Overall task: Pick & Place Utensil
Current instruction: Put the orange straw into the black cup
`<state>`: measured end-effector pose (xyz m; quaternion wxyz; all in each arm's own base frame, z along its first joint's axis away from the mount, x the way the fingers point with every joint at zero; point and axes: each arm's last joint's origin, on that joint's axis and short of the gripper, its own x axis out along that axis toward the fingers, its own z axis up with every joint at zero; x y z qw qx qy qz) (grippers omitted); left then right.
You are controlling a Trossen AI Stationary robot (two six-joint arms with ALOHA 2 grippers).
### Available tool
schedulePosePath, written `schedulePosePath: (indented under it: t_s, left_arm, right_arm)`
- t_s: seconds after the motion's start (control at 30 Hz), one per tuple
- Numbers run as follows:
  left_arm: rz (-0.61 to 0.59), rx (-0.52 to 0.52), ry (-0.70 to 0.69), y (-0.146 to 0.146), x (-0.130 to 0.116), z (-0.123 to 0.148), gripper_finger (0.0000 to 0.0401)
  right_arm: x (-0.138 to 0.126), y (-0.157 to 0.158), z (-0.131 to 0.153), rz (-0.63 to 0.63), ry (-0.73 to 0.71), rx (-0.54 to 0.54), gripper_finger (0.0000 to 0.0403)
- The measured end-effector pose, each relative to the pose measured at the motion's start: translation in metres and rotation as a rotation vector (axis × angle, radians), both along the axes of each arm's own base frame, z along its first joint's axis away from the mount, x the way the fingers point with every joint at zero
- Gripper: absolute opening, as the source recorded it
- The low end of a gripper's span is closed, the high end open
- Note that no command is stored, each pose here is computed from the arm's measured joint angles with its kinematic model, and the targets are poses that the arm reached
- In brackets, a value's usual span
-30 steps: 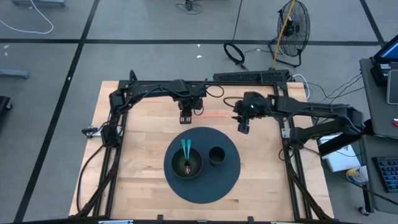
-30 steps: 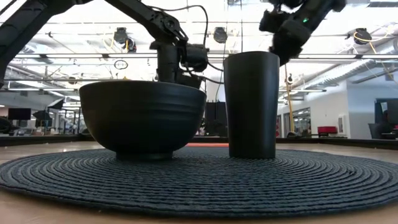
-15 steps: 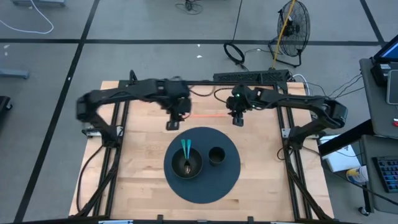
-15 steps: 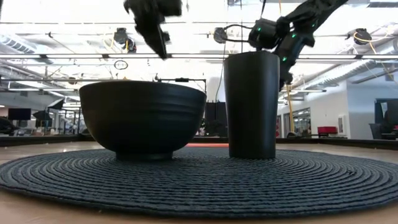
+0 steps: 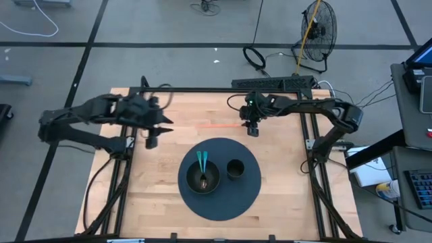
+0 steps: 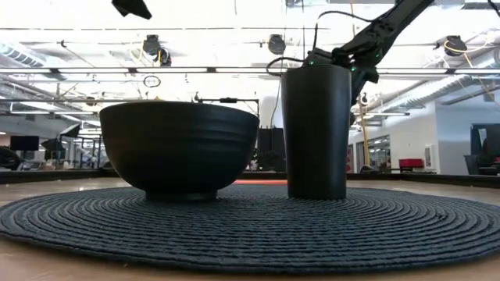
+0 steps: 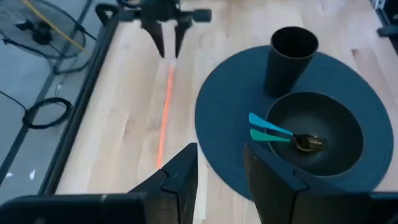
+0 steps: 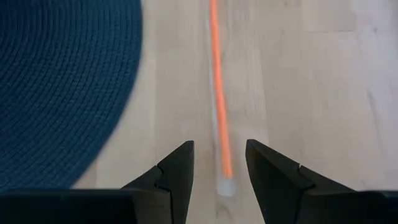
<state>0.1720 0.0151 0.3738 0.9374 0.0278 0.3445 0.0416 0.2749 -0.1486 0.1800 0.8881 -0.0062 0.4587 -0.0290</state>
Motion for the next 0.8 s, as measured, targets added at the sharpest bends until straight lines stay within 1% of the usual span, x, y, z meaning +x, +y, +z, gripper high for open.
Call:
schedulePosePath:
  t_s: [0.1, 0.23, 0.27, 0.33, 0.43, 0.6, 0.8]
  left_arm:
    - [0.014, 0.006, -0.04, -0.003, -0.018, -0.004, 0.0136]
    - [0.047, -0.001, -0.056, -0.005, -0.03, -0.011, 0.0136]
    - [0.05, -0.004, -0.062, -0.005, -0.032, -0.011, 0.0136]
    - [0.054, -0.01, -0.06, -0.005, -0.033, -0.014, 0.0136]
    - [0.059, -0.028, -0.054, -0.006, -0.033, -0.016, 0.0136]
    - [0.045, -0.027, -0.063, -0.008, -0.03, -0.016, 0.0136]
    - [0.025, -0.022, -0.097, -0.01, -0.028, -0.013, 0.0136]
  right_arm:
    - [0.007, -0.002, -0.007, 0.0, 0.021, 0.013, 0.0139]
    - [0.015, -0.006, -0.014, -0.019, 0.042, 0.022, 0.0139]
    - [0.018, -0.008, -0.015, -0.03, 0.054, 0.008, 0.0139]
    - [0.02, -0.011, -0.019, -0.055, 0.073, -0.019, 0.0139]
    - [0.022, -0.012, -0.026, -0.063, 0.097, -0.006, 0.0139]
    - [0.022, -0.012, -0.038, -0.069, 0.148, 0.016, 0.0139]
    - [0.018, -0.014, -0.044, -0.146, 0.24, -0.044, 0.0136]
